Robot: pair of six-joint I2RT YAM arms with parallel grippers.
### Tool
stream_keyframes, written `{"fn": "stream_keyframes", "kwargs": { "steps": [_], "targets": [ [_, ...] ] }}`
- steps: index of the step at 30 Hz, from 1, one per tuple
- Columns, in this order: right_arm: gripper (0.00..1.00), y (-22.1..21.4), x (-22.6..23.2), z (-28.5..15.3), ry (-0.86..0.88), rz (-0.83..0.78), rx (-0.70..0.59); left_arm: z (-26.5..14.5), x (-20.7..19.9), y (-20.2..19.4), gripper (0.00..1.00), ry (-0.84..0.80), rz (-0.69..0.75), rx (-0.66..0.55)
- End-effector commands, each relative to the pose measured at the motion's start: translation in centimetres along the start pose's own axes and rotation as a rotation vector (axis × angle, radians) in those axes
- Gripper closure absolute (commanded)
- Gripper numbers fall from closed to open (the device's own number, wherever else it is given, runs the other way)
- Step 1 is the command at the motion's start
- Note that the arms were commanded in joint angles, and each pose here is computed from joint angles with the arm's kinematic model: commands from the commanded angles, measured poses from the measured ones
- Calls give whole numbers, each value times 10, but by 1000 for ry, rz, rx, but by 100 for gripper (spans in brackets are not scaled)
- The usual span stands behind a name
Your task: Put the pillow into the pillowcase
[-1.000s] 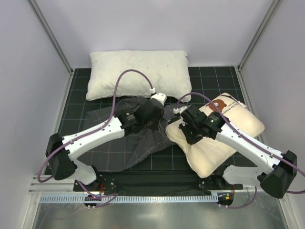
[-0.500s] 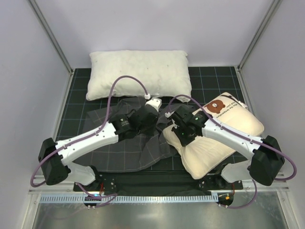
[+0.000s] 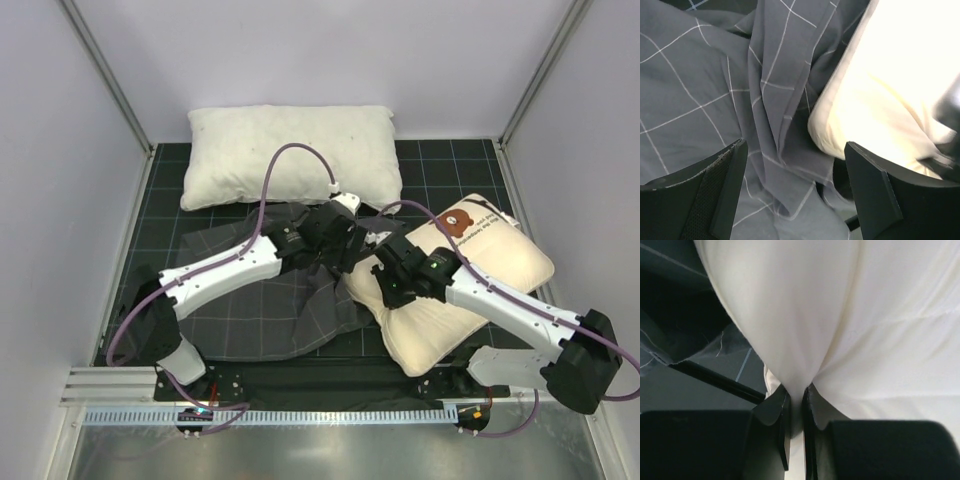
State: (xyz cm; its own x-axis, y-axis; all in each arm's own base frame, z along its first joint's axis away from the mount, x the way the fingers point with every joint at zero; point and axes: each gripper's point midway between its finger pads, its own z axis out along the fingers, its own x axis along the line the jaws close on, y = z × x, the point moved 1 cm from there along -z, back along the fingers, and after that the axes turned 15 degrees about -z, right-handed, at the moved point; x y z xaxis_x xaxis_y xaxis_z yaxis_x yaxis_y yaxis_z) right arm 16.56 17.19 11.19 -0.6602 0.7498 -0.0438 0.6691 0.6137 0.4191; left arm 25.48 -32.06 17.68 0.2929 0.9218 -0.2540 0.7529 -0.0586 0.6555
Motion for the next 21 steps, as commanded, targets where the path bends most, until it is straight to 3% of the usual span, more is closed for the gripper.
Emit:
{"fn": "stream_keyframes", "kwargs": {
  "steps": [1,8,12,14,17,18,20,21],
  "targets": [
    [96,24,4,-8,9,72,-152,13,3,12,18,-6,-14,13],
    [96,22,4,-12,11,82,-195,35,13,-18,20,-64,-61,182],
    [96,18,1,-9,-4,72,-173,36,5,-36,27,-120,-76,276],
    [96,15,2,-7,2,71,-166,37,7,-42,39,-103,-73,310],
    [96,17,9,-11,49,69,-192,42,17,-42,67,-51,-64,302],
    [96,19,14,-14,78,71,-198,42,16,-39,86,-49,-64,295],
    [96,19,22,-16,127,61,-190,42,19,-26,99,-17,-75,246],
    [96,18,23,-16,136,57,-183,39,16,-17,100,-17,-80,214]
  ]
}}
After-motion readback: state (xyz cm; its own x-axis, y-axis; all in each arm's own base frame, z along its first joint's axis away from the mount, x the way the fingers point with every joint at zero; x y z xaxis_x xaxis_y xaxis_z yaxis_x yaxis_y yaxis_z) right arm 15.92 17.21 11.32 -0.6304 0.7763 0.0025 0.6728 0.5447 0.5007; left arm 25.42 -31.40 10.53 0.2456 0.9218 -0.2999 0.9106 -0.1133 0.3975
